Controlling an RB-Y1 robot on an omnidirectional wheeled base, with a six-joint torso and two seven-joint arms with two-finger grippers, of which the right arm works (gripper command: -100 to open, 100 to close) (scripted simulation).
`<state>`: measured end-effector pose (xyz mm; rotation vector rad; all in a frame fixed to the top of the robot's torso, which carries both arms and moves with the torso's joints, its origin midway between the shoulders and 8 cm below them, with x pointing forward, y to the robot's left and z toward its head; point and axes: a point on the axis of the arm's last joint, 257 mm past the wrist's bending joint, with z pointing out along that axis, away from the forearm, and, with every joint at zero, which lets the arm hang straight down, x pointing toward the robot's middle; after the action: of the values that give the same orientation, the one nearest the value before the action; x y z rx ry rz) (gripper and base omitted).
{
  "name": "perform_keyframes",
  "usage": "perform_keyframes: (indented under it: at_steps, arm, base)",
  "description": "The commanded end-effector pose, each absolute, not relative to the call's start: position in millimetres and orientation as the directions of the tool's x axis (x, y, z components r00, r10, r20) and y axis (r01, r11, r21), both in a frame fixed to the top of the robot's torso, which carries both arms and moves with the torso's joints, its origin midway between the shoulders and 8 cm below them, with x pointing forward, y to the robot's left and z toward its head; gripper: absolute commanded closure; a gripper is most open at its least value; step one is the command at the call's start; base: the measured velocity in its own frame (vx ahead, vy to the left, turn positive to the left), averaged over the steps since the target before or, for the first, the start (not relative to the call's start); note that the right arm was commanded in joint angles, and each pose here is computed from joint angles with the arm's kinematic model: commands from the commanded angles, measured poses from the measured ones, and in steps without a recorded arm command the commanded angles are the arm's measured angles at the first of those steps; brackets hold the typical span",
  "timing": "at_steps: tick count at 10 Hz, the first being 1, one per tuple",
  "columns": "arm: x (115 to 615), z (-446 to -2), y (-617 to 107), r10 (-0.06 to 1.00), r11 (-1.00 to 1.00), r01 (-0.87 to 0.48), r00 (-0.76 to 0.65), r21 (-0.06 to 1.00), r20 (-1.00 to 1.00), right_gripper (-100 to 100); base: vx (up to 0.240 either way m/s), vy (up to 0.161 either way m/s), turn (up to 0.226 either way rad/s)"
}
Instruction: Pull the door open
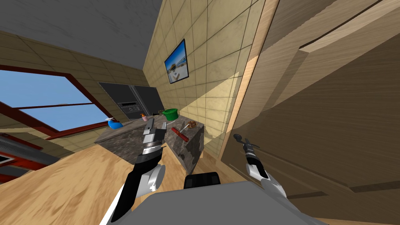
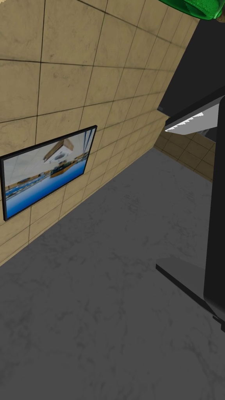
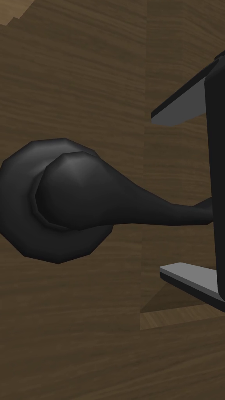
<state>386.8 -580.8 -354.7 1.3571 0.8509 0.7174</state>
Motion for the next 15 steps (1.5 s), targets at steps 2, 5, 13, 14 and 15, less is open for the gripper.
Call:
perform_keyframes:
  at_steps: [2, 5, 13, 14, 15]
  arm:
    - [386.8, -354.7, -580.8, 0.845, 0.095, 0.042, 0.524, 0.995, -0.103, -100]
    - [386.8, -354.7, -580.8, 0.845, 0.095, 0.042, 0.524, 0.995, -0.103, -100]
    - [386.9, -354.7, -580.8, 0.845, 0.095, 0.042, 0.524, 0.995, -0.103, -100]
    - [386.9, -354.7, -580.8, 0.845, 0.095, 0.042, 0.524, 0.995, -0.103, -100]
    - [386.9, -354.7, -580.8, 0.845, 0.095, 0.042, 0.524, 0.995, -0.103, -100]
  base:
    - [0.002, -0.002, 0.007]
    - [-0.003, 0.010, -0.012]
    - [0.001, -0.002, 0.006]
    - [0.000, 0.000, 0.000]
    - [0.000, 0.000, 0.000]
